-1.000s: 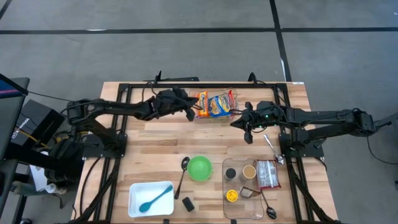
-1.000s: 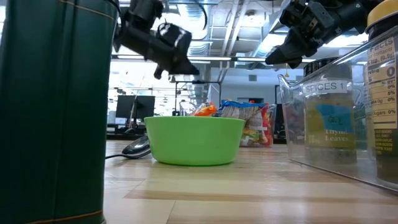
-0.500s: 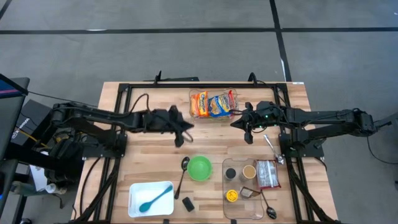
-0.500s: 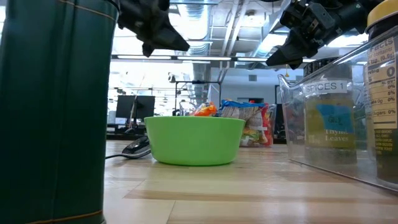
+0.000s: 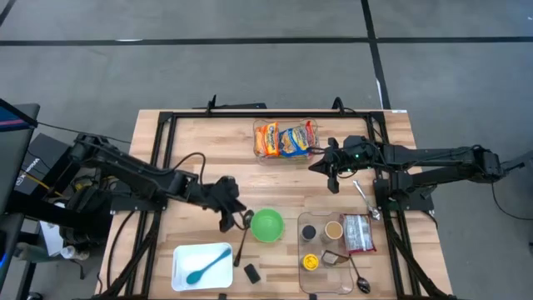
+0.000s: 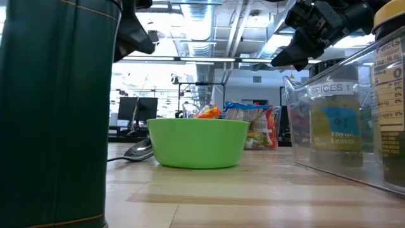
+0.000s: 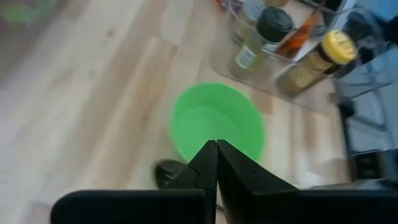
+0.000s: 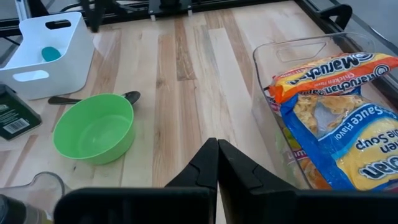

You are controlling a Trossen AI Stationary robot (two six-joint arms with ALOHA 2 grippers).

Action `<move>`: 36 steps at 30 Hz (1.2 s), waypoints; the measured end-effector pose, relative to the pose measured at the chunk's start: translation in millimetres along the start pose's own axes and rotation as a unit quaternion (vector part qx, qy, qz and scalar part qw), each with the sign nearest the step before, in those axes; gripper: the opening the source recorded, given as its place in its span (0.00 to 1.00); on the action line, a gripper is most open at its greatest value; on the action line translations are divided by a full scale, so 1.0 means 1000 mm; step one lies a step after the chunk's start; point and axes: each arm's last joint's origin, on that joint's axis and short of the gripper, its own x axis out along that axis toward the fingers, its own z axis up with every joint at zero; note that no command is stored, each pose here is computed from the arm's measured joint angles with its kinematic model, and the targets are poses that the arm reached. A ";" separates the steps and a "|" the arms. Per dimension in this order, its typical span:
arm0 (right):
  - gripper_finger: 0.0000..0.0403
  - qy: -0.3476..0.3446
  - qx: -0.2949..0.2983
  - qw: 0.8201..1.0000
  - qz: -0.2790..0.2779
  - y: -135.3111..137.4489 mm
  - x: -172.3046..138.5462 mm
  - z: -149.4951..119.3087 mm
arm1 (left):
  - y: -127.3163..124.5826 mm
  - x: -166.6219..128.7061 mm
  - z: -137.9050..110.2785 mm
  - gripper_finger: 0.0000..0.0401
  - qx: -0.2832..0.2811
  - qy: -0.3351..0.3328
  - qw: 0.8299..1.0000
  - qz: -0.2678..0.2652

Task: Pick & Place Food Item
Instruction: Put the red seasoning into the bottom transparent bin

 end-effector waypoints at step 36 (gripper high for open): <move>0.00 -0.080 -0.100 0.992 -0.021 -0.006 -0.002 0.016 | -0.038 -0.014 -0.022 0.01 0.065 -0.093 0.991 0.076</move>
